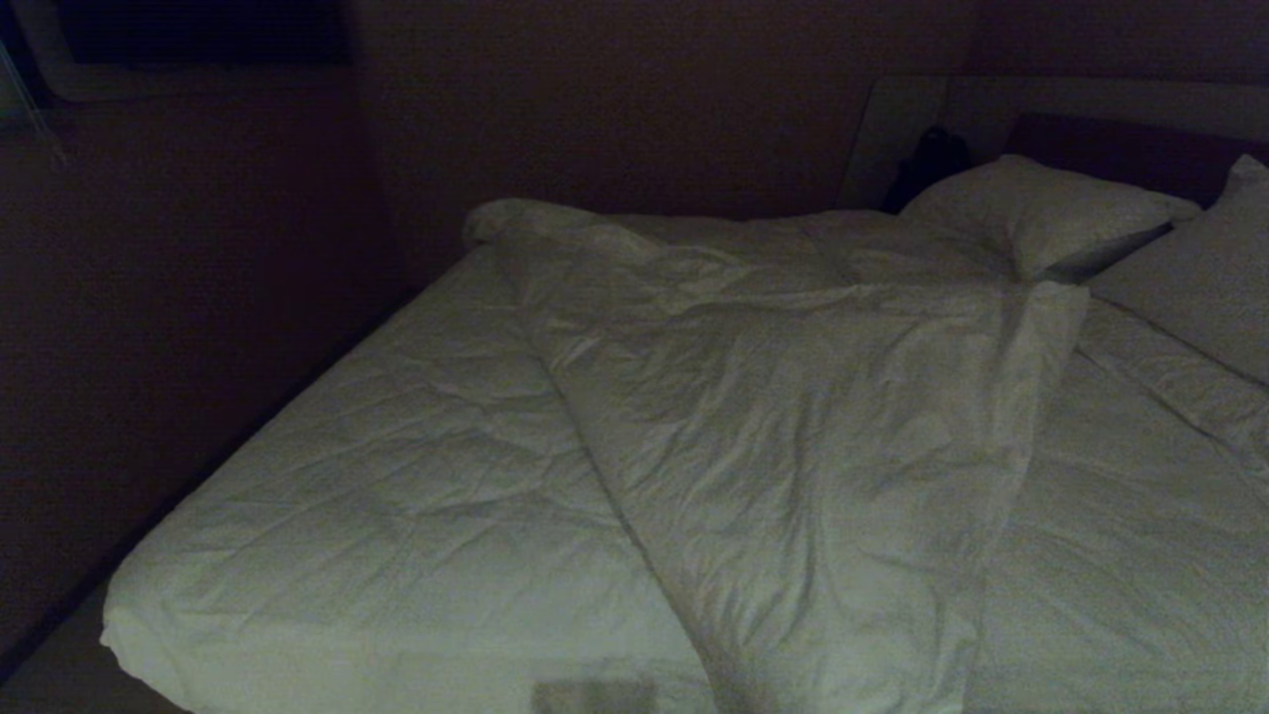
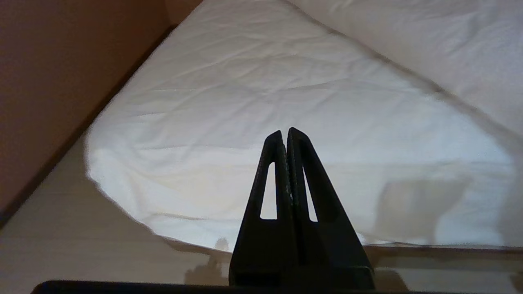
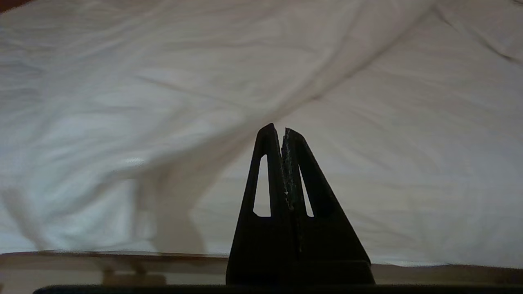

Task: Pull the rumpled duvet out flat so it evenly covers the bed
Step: Hold the folded corner of the quilt

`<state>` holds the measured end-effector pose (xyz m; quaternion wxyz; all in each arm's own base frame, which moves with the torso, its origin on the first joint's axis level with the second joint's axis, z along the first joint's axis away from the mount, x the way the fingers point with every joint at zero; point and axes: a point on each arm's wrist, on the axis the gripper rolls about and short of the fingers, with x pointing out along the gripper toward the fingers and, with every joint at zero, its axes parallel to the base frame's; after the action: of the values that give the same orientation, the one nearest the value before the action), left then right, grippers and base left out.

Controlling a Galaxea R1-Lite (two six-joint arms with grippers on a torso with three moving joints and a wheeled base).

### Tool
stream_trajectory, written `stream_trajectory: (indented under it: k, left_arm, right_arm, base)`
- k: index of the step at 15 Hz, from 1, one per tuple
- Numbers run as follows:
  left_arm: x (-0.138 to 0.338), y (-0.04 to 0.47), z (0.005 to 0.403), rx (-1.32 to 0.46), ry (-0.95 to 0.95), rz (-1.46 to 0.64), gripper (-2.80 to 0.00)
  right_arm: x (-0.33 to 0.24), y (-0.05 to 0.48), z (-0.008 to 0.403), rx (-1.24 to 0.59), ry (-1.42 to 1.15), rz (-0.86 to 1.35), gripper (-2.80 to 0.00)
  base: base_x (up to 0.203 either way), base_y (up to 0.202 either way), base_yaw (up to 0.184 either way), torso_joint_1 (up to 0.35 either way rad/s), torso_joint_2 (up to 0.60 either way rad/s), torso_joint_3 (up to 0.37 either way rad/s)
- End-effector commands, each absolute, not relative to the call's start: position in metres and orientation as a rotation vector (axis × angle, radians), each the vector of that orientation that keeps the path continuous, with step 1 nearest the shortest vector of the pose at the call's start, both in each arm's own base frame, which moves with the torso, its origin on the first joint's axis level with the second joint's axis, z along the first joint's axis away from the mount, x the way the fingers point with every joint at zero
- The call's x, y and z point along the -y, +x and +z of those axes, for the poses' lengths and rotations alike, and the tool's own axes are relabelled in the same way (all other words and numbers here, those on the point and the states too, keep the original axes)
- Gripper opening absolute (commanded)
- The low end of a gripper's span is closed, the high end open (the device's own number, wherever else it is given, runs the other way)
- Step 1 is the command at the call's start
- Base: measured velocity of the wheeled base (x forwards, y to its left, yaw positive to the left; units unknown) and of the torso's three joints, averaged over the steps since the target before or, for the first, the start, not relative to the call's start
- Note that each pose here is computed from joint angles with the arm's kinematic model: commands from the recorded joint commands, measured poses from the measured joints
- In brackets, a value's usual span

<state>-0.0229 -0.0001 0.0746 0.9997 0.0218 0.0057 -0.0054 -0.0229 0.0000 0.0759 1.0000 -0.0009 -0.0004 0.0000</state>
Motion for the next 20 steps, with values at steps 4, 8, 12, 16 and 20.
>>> stream_trajectory:
  k: [4,8,12,16,20]
  left_arm:
    - [0.0002,-0.0229,0.0745,-0.012,0.043,-0.011,-2.8]
    - [0.0001,-0.0229,0.0745,-0.012,0.043,-0.013,-2.8]
    - [0.0001,-0.0229,0.0746,-0.01,0.043,-0.013,-2.8]
    - [0.0002,-0.0229,0.0746,-0.011,0.041,-0.011,-2.8]
    - [0.0002,-0.0229,0.0746,-0.01,0.042,-0.014,-2.8]
  right_arm:
    - [0.0,-0.0228,0.0759,0.0,-0.002,0.0,-2.8]
    - [0.0,-0.0228,0.0759,0.0,-0.003,0.0,-2.8]
    - [0.0,-0.0229,0.0759,0.001,-0.003,0.0,-2.8]
    - [0.0,-0.0228,0.0759,0.0,-0.003,0.0,-2.8]
    - [0.0,-0.0229,0.0759,0.002,-0.002,0.0,-2.8]
  base:
    - [0.0,-0.196,-0.002,0.003,0.0,0.002]
    - [0.0,-0.193,0.001,0.001,0.0,0.002]
    - [0.0,-0.194,0.001,0.002,0.0,0.002]
    - [0.0,-0.196,-0.002,0.002,0.01,0.002]
    - [0.0,-0.194,0.0,0.002,0.0,0.003]
